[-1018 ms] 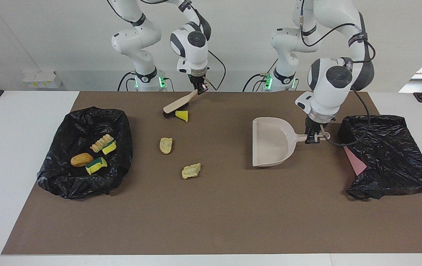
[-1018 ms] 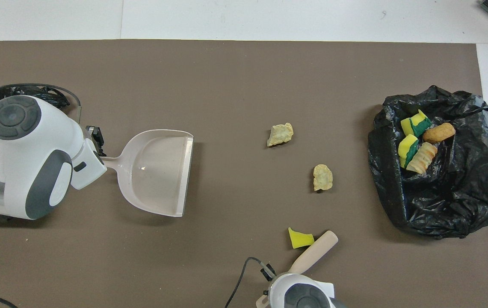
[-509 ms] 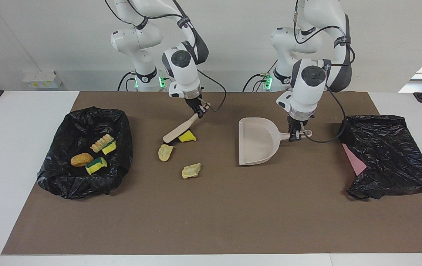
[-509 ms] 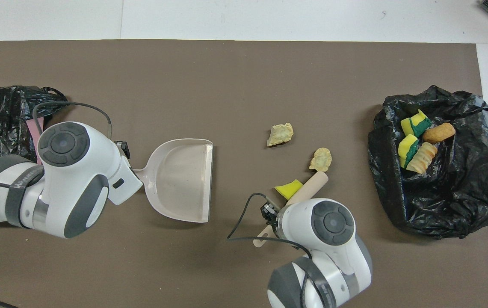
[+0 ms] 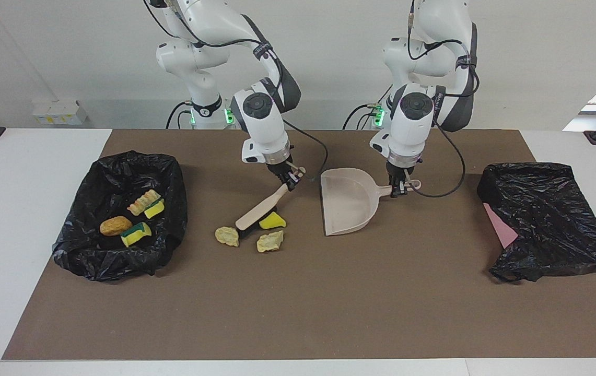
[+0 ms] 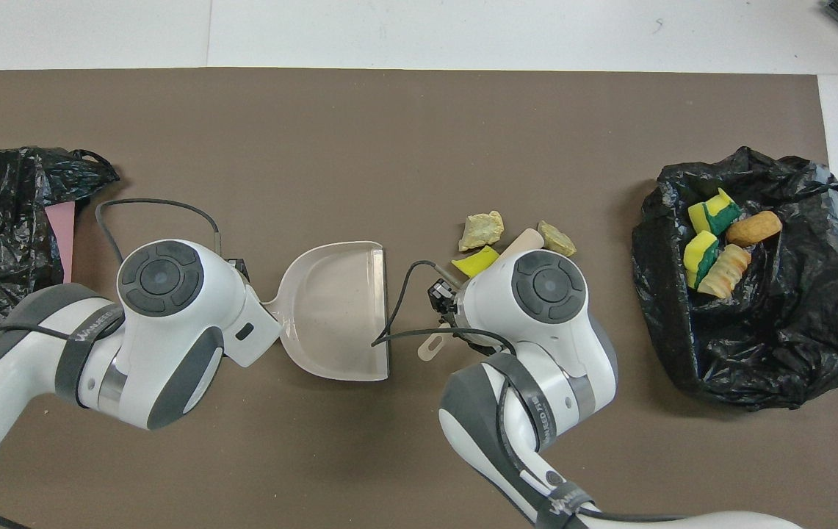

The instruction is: Sweep and dump trash in bin

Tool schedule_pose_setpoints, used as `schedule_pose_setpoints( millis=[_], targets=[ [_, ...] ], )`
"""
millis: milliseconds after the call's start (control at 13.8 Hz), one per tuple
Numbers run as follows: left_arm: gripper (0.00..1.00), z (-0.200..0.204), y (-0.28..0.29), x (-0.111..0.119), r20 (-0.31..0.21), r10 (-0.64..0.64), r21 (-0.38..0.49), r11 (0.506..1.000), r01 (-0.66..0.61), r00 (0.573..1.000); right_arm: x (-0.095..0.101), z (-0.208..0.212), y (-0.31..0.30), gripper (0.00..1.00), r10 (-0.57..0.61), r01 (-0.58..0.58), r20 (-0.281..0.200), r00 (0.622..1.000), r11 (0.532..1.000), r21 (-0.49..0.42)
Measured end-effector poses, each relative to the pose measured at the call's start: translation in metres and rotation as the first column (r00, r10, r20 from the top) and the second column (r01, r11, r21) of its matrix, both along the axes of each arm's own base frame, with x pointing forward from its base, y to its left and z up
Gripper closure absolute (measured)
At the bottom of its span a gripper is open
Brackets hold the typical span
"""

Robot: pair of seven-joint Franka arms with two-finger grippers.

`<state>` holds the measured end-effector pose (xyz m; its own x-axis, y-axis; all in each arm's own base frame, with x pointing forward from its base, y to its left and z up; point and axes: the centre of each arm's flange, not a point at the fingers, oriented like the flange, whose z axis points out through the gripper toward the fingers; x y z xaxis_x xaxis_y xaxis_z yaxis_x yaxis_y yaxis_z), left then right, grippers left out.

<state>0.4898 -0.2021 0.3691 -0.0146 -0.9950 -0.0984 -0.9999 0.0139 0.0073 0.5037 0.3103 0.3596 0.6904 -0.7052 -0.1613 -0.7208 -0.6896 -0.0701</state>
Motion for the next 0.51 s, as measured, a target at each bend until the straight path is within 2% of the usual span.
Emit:
schedule_pose_setpoints(
  millis=[145, 291, 509],
  targets=[
    [0.69, 0.000, 0.001, 0.000, 0.004, 0.031, 0.000, 1.000, -0.031, 1.000, 0.011, 0.018, -0.004, 0.74, 0.048, -0.049, -0.012, 0.999, 0.999, -0.022],
    [0.69, 0.000, 0.001, 0.000, 0.005, 0.062, 0.000, 0.998, -0.062, 0.998, 0.023, 0.032, -0.024, 0.74, 0.151, -0.153, -0.044, 0.988, 0.988, -0.038],
    [0.69, 0.000, 0.001, 0.000, 0.013, 0.153, 0.001, 0.988, -0.153, 0.988, 0.032, 0.043, -0.074, 0.74, 0.325, -0.335, -0.115, 0.939, 0.939, -0.082]
  ],
)
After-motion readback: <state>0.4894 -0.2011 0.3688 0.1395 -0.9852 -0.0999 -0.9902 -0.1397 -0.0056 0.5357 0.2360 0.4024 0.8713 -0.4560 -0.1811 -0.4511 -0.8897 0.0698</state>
